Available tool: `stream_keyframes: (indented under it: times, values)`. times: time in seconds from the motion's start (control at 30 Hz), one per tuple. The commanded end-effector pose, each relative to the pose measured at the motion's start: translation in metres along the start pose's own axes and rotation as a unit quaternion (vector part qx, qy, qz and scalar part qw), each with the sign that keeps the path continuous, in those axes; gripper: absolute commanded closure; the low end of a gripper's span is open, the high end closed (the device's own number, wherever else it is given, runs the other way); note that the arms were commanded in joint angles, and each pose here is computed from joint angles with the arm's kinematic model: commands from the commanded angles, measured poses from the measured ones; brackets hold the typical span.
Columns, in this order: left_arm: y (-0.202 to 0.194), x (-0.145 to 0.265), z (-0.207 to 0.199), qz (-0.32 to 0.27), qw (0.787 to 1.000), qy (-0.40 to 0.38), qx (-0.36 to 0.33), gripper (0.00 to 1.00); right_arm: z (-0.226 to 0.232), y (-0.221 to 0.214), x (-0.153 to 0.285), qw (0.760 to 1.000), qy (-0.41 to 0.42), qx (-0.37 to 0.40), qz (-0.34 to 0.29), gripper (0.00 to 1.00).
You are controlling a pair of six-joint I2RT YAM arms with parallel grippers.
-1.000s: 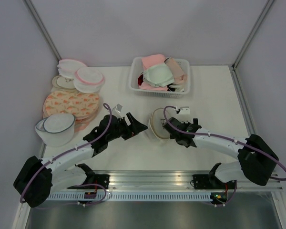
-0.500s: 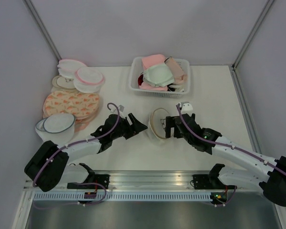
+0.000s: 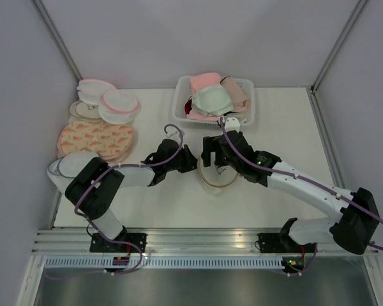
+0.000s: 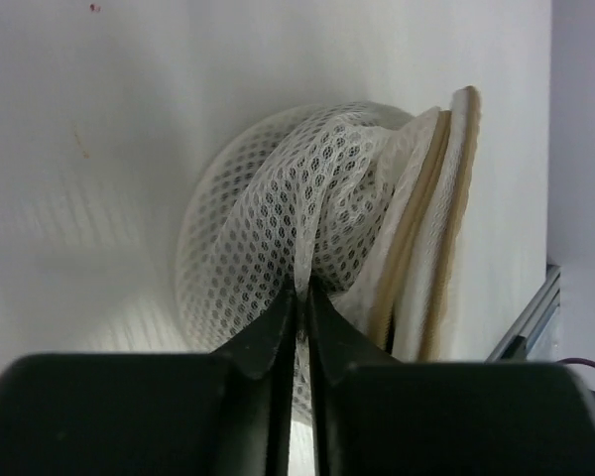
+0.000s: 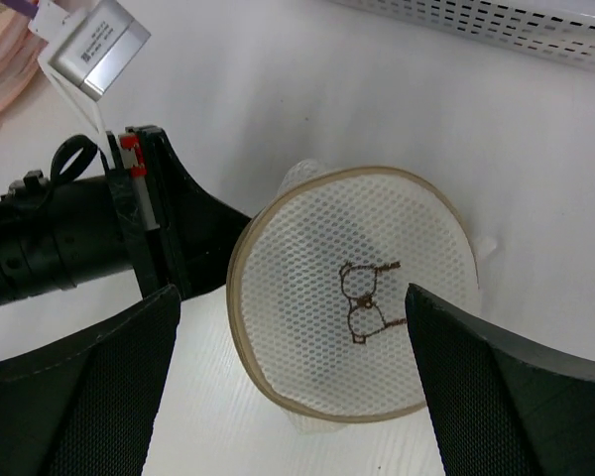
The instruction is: Unzip the laundry bag and remove the bra
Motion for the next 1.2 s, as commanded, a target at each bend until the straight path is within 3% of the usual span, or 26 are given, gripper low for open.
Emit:
stream_keyframes:
  times: [0.0, 0.07, 0.67, 0.77, 1.03, 1.17]
  values:
    - [0.000, -0.009, 0.000, 0.006, 0.999, -0.024, -0.022, 0.92, -0.002, 0.006, -0.014, 0.999, -0.054, 0.009, 0.002, 0.02]
    - [-0.007, -0.009, 0.005, 0.012, 1.000, -0.022, -0.016, 0.98, -0.005, 0.004, -0.023, 0.996, -0.085, 0.007, 0.005, 0.02]
    - [-0.008, 0.017, -0.016, -0.018, 0.993, -0.113, 0.032, 0.98, 0.017, -0.025, -0.071, 0.993, -0.096, 0.023, 0.058, 0.02]
    - [-0.008, 0.020, -0.016, -0.019, 0.993, -0.112, 0.033, 0.98, 0.009, -0.029, -0.068, 0.987, -0.147, 0.032, 0.063, 0.02]
    - [-0.012, 0.026, -0.006, -0.019, 0.994, -0.099, 0.036, 0.98, -0.041, -0.018, -0.016, 0.953, -0.301, 0.031, -0.017, 0.02]
    - [-0.016, 0.026, -0.001, -0.014, 0.995, -0.095, 0.038, 0.98, -0.067, -0.018, 0.010, 0.924, -0.379, 0.037, -0.031, 0.02]
Point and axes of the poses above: each gripper's point midway between its finger pads, its own x axis back along the fingers, its own z axis along the line the jaws close on, y = z × x, the point moved 8 cm from there along x, back along the fingers, and after that the axes turned 4 degrees about -x, right-handed, at the moved point
